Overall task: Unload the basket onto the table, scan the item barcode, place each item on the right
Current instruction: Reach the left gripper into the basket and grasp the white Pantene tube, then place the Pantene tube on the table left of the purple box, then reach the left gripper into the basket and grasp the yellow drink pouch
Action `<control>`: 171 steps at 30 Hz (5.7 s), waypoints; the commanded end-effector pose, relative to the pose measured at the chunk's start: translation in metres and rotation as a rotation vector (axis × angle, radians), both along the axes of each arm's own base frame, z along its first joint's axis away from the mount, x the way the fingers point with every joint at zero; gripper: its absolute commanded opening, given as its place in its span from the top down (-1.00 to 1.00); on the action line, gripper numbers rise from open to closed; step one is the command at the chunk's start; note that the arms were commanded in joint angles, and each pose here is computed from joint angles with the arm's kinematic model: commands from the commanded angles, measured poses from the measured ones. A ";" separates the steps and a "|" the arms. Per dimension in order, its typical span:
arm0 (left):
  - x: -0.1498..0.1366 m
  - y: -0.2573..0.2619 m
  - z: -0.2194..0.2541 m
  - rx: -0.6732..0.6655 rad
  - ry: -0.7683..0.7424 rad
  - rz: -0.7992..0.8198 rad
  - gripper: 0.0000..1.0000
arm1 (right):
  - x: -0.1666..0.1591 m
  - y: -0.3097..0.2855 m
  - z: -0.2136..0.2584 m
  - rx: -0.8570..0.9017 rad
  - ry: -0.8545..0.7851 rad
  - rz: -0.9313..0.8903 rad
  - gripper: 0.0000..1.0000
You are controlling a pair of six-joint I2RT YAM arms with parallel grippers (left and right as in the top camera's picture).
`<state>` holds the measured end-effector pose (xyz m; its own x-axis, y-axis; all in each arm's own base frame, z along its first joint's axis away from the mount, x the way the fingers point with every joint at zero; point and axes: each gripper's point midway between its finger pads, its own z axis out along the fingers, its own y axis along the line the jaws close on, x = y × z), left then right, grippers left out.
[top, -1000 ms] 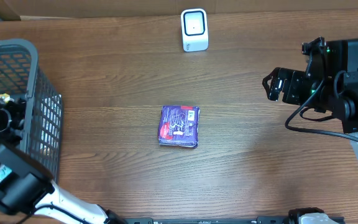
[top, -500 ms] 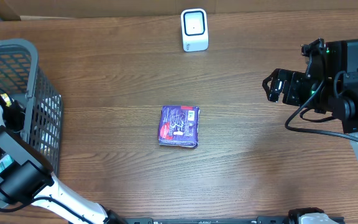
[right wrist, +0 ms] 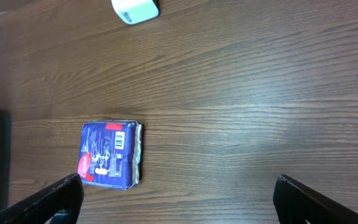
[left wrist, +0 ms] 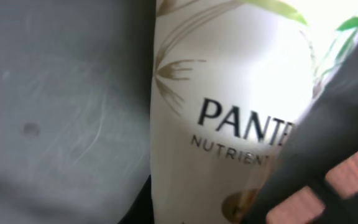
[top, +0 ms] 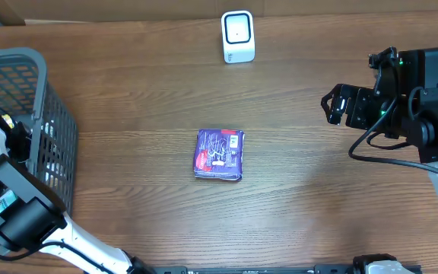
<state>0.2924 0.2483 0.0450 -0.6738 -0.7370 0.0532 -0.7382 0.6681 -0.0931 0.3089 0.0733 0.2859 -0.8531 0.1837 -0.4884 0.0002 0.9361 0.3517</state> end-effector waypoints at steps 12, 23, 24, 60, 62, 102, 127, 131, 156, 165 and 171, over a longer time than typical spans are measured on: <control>0.054 -0.004 0.268 0.311 -0.400 -0.070 0.92 | 0.003 0.002 0.008 0.007 -0.024 0.006 -1.00; 0.038 -0.131 0.387 0.424 -0.730 -0.307 0.92 | 0.003 0.002 0.009 0.008 -0.027 0.004 -1.00; 0.041 -0.148 0.385 0.401 -0.733 -0.353 0.92 | 0.004 0.002 0.009 0.009 -0.029 0.004 -1.00; 0.048 -0.340 -0.008 -0.020 -0.225 -0.664 -0.22 | 0.009 -0.002 0.011 -0.016 -0.053 -0.011 -1.00; 0.055 -0.338 0.003 -0.017 -0.240 -0.656 -0.25 | 0.009 -0.002 0.011 -0.016 -0.053 -0.011 -1.00; -0.055 0.015 0.231 0.451 -0.167 0.265 -0.07 | 0.013 -0.002 0.010 -0.016 -0.058 -0.011 -1.00; 0.034 0.099 0.098 0.647 -0.182 -0.295 -0.50 | 0.022 -0.001 -0.014 -0.025 0.029 -0.010 -1.00; 0.045 0.110 0.096 0.692 -0.192 -0.371 -0.58 | 0.020 -0.001 -0.016 -0.027 0.041 -0.010 -1.00; 0.060 0.124 0.018 0.571 -0.244 -0.462 -0.56 | 0.019 -0.001 -0.016 -0.025 0.045 -0.013 -1.00; 0.058 0.122 -0.004 0.530 -0.221 -0.466 -0.29 | 0.019 -0.001 -0.016 -0.019 0.048 -0.021 -1.00; 0.063 0.123 0.000 0.537 -0.250 -0.404 0.70 | 0.020 0.000 -0.016 -0.009 0.046 -0.031 -1.00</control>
<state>0.3496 0.3767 0.0519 -0.8639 -0.2710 -0.4245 -0.3960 0.8862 0.2403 0.3255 0.0716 0.2624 -0.8808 0.1966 -0.4308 0.0462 0.9411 0.3350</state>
